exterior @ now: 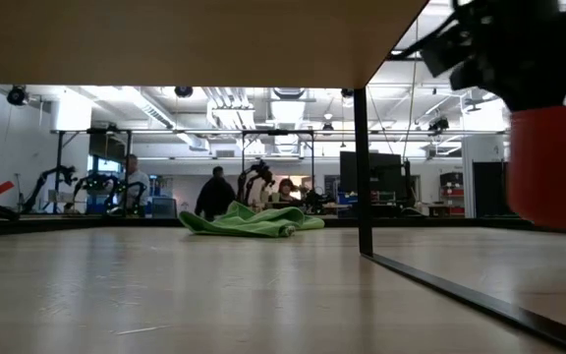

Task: Stack small to large cups/mugs on shelf
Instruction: Put the red mug on the shelf

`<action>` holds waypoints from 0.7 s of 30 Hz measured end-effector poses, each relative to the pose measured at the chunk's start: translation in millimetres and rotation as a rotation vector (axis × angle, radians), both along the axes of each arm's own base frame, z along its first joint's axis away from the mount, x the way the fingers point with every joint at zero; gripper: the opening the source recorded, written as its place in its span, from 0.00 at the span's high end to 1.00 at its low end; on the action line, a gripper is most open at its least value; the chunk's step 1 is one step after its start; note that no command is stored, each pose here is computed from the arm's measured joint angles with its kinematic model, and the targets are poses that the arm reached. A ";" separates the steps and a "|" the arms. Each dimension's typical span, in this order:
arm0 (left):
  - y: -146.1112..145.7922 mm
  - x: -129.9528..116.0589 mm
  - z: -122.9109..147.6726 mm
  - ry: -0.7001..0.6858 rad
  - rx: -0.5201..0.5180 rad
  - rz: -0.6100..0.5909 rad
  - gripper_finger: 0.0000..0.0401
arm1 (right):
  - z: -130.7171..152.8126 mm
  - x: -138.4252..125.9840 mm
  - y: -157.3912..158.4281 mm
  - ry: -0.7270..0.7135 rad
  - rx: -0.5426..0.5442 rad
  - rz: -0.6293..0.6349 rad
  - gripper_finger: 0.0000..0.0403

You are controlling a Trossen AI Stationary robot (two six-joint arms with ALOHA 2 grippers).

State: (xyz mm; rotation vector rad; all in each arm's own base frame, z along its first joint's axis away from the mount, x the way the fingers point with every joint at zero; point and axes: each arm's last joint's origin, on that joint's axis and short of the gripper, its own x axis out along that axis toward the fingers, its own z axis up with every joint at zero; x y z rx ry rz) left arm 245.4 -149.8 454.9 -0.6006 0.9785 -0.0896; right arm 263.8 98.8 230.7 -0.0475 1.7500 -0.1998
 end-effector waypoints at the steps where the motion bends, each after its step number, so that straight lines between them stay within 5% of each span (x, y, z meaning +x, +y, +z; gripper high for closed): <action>1: -0.1 0.0 0.0 0.000 0.000 0.000 0.85 | 4.5 -0.8 -4.4 -0.015 0.006 -0.002 0.98; 15: 0.1 -0.1 -0.1 0.001 0.002 -0.002 0.85 | 34.9 -1.2 -90.4 -0.129 -0.081 -0.013 0.98; 21: 1.4 0.7 -0.1 0.001 0.002 0.003 0.85 | 28.4 16.3 -145.5 -0.253 -0.060 -0.127 0.98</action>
